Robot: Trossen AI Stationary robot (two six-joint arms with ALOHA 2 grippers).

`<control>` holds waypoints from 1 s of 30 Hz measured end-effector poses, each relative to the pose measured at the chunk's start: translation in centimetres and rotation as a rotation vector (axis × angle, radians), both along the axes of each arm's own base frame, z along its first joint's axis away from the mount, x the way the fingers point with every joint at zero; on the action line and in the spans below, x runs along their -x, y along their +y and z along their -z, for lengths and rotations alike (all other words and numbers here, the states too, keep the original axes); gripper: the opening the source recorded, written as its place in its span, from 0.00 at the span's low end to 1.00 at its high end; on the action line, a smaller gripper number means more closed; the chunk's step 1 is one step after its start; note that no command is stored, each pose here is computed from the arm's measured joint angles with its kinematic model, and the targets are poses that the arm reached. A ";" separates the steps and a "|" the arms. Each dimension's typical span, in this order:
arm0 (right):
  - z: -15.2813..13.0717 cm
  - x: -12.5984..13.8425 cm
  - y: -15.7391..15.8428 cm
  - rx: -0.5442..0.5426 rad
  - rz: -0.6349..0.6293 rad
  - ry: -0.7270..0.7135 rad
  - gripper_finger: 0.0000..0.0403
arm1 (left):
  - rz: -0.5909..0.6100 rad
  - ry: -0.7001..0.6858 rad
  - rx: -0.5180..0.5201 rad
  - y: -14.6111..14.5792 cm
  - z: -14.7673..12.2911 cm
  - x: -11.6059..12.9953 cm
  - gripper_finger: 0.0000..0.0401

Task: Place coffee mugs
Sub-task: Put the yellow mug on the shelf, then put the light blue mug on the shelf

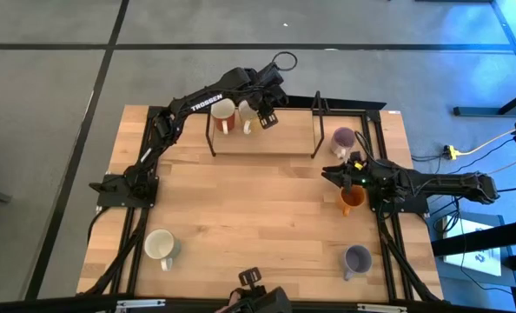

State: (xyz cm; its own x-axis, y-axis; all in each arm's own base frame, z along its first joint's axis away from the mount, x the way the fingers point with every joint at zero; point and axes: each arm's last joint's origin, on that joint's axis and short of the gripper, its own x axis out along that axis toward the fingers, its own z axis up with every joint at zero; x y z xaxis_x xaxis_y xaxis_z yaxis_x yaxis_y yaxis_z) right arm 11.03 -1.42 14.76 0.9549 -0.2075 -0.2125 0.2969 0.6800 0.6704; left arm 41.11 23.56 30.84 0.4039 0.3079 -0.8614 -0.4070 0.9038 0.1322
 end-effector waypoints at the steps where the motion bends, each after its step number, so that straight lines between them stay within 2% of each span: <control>1: 0.0 0.0 0.0 0.000 0.000 0.003 0.49 | 0.014 -0.015 -0.018 0.1 -0.1 -0.2 0.28; 3: 0.0 0.0 0.0 0.000 0.000 0.004 0.49 | 0.031 -0.021 -0.050 0.2 0.0 -0.4 0.28; 7: 0.0 0.0 0.0 0.000 0.000 0.003 0.49 | 0.006 0.067 -0.095 0.5 1.1 -0.1 0.28; 12: 0.0 0.0 0.0 0.000 0.000 0.002 0.49 | -0.021 0.140 -0.079 1.1 1.6 0.9 0.28; 16: 0.0 0.0 0.0 0.000 0.001 0.002 0.49 | -0.043 0.168 -0.106 1.2 1.5 1.1 0.28; 24: -0.1 0.0 0.0 0.013 0.007 -0.006 0.49 | -0.011 0.075 -0.137 0.1 -0.4 0.2 0.28; 30: -1.3 -0.1 0.0 0.048 -0.002 -0.032 0.49 | 0.109 -0.090 -0.041 -2.1 -3.1 0.1 0.28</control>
State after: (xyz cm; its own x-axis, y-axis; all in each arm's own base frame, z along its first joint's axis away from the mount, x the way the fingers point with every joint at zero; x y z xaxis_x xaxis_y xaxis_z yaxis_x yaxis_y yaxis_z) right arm 11.12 -1.45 16.09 0.9615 -0.2147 -0.1716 0.2743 0.7119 0.6465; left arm 40.96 21.42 33.97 0.5120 0.2927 -0.8076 -0.3190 0.9377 0.1377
